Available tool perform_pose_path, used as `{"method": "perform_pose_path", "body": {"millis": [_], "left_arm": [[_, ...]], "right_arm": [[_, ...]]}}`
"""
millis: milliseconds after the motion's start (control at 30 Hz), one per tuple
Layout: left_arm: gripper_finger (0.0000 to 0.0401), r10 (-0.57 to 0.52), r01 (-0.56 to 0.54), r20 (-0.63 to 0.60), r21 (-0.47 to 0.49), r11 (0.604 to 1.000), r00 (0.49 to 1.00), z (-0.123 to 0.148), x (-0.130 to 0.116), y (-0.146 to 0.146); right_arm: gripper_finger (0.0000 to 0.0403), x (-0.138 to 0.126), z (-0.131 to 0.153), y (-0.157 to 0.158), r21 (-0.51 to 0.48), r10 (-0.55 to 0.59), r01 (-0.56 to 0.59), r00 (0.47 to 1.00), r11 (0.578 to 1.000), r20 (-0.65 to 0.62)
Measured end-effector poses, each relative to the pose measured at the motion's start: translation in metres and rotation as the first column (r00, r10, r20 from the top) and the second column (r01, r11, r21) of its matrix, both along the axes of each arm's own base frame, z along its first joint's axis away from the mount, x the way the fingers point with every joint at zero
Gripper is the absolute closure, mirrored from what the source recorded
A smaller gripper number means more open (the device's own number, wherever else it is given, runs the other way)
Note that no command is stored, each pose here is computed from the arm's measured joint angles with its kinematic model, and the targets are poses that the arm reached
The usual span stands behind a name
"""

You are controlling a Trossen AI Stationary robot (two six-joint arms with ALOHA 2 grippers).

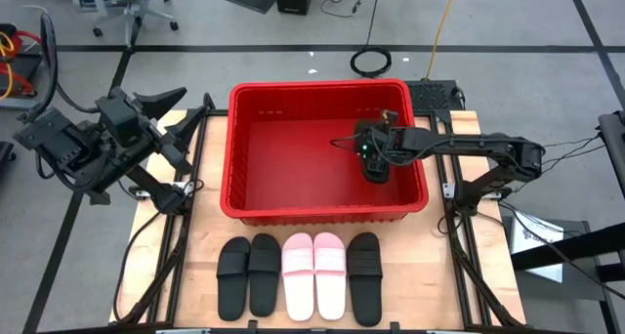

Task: Pick and place slides into bin
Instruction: Put the black slipper into the red container

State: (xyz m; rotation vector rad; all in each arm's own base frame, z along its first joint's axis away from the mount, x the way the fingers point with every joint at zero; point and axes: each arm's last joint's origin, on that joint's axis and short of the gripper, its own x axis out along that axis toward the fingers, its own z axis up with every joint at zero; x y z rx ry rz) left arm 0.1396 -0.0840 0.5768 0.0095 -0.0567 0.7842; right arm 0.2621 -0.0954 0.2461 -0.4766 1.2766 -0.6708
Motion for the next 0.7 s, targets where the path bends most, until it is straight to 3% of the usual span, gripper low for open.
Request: {"method": "perform_pose_path", "body": {"millis": [267,533,700], "left_arm": [[0.0146,0.0,0.0,0.005,-0.005,1.0,1.0,0.0,0.0,0.0],[0.0146,0.001,-0.001,0.006,-0.006,1.0,1.0,0.0,0.0,0.0],[0.0146,0.001,-0.001,0.008,-0.008,1.0,1.0,0.0,0.0,0.0]], "right_arm": [[0.0399,0.004,-0.001,-0.015,0.0,0.044,-0.044,0.999,0.999,0.018],[0.04,0.023,-0.035,-0.021,0.05,0.05,-0.045,0.993,0.998,-0.11],[0.04,0.036,-0.045,-0.026,0.067,0.009,-0.003,0.995,0.998,-0.096]]}}
